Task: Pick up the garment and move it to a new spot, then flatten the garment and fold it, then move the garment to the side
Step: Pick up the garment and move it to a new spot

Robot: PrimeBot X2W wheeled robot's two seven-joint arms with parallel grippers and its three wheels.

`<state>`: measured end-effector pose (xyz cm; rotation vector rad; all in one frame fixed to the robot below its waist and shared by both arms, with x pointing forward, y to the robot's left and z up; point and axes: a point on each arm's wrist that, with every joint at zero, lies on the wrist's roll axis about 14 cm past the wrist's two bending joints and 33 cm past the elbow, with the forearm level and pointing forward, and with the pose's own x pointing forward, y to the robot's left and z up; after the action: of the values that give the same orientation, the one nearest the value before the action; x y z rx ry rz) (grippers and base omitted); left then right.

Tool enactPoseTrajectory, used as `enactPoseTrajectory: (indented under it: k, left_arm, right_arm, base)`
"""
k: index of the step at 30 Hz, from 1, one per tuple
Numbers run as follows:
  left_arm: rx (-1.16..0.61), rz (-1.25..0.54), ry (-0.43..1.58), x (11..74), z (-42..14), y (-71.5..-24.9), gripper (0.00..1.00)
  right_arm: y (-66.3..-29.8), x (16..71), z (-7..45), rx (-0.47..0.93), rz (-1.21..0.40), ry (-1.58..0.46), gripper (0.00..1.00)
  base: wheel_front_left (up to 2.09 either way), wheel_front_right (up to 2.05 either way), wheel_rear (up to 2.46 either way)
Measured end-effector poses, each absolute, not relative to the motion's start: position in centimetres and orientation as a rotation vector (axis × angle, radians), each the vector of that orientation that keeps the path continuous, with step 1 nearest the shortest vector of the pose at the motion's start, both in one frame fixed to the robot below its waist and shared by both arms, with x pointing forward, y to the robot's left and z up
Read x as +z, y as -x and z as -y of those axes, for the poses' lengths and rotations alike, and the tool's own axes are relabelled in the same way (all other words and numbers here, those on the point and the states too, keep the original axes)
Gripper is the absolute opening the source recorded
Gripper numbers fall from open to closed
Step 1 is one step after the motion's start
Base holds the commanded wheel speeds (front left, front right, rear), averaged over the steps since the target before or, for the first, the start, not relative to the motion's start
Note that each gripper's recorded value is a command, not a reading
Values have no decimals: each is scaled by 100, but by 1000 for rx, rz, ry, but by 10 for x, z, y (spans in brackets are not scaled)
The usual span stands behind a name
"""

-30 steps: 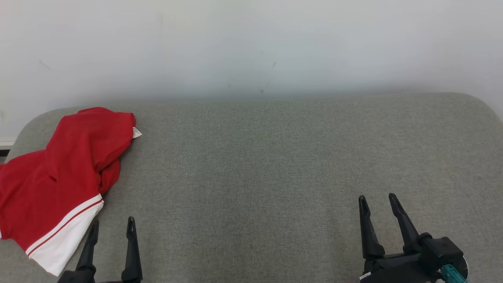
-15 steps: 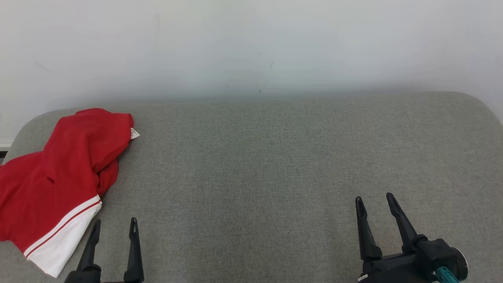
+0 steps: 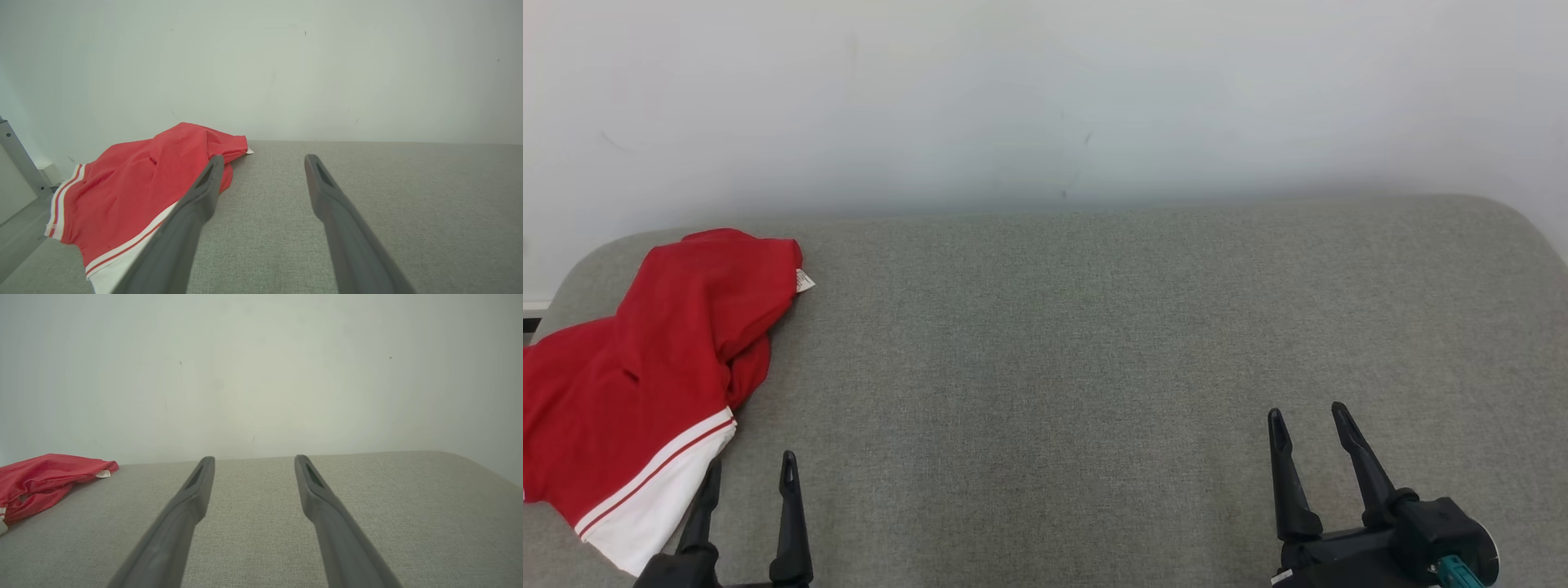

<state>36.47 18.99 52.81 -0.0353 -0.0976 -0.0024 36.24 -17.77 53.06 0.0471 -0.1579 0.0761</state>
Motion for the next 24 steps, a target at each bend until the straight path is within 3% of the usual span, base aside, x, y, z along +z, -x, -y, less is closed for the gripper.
enactPoseTrajectory:
  k: [24]
  left_arm:
    - [12, 80, 65, 528, -191, -363, 100]
  right_arm:
    - [-360, 524, 181, 63, 139, -81, 100]
  base:
    - [0, 0, 0]
